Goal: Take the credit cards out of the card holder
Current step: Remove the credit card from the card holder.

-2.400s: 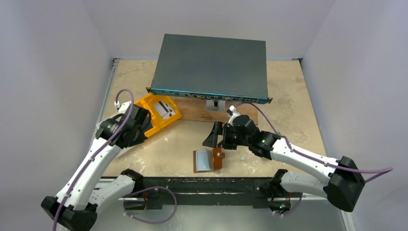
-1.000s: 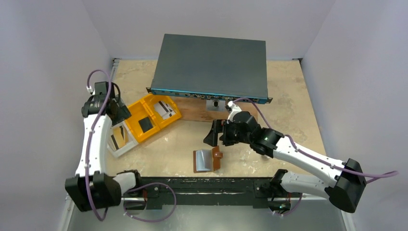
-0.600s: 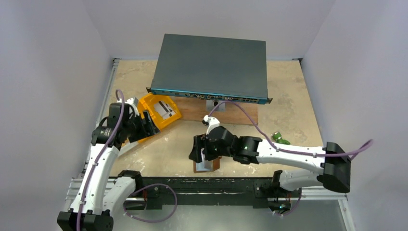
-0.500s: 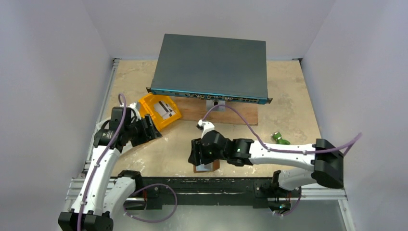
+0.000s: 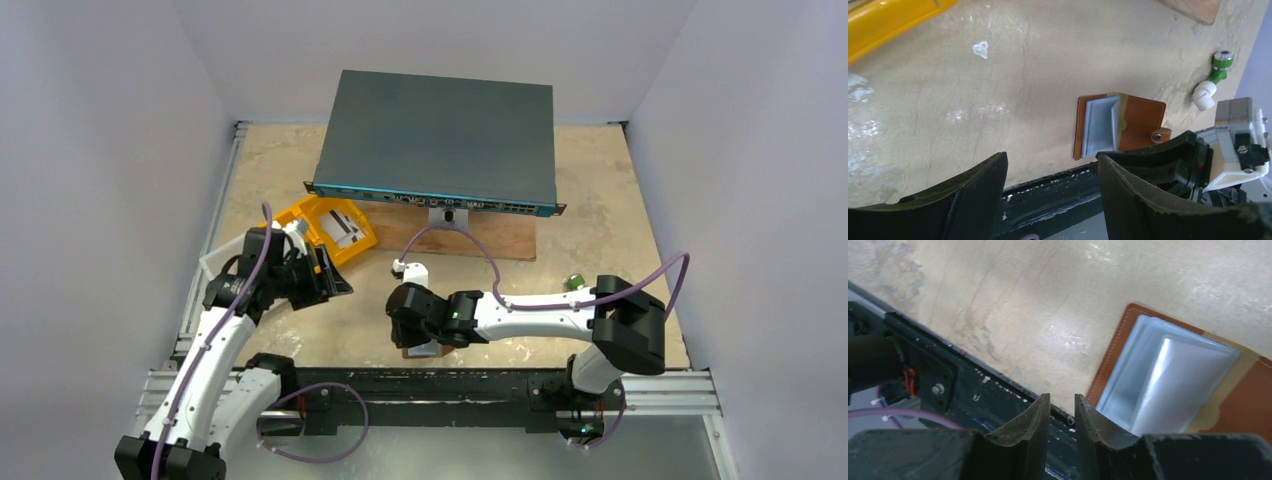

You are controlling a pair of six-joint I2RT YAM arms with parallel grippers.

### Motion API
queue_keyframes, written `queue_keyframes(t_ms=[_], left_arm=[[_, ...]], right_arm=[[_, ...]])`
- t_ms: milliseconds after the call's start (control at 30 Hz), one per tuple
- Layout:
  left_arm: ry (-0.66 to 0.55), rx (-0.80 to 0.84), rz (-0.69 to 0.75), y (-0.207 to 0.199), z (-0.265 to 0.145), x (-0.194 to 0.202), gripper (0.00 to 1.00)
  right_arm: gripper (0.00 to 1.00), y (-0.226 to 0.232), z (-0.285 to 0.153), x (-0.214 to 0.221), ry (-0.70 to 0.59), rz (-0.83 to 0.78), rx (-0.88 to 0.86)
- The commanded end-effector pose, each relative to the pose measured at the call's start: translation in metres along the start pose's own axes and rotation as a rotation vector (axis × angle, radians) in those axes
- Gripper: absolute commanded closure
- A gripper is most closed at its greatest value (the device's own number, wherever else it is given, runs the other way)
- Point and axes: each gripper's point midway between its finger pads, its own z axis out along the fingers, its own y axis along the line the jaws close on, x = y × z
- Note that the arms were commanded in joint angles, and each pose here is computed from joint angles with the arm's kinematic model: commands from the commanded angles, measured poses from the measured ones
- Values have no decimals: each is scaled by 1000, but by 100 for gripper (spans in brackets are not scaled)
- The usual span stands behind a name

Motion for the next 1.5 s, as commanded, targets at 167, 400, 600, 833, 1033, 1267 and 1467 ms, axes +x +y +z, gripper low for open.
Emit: queue_keyframes(t_ms=[167,400,600,833,1033,1267,1467], left_arm=[[61,87,-13,-19,21,21,36],[136,99,15,-29,40,42,44],[194,98,57,-42,57,58,55],[264,115,99,-59,81,79,70],[320,122,118,-68,100,96,84],[372,110,113,-68,120,112,93],[386,102,111,-67,127,116,96]], right_arm=[[75,-38,-6,-8,-62,35,163],[75,-61,-15,-4,-71,68,212],[74,-76,-23,1,-78,101,226],[59,-84,-20,8,-73,136,187],[45,-86,-13,12,-77,160,137],[44,-84,0,12,-67,145,155],[45,-92,12,26,-16,138,190]])
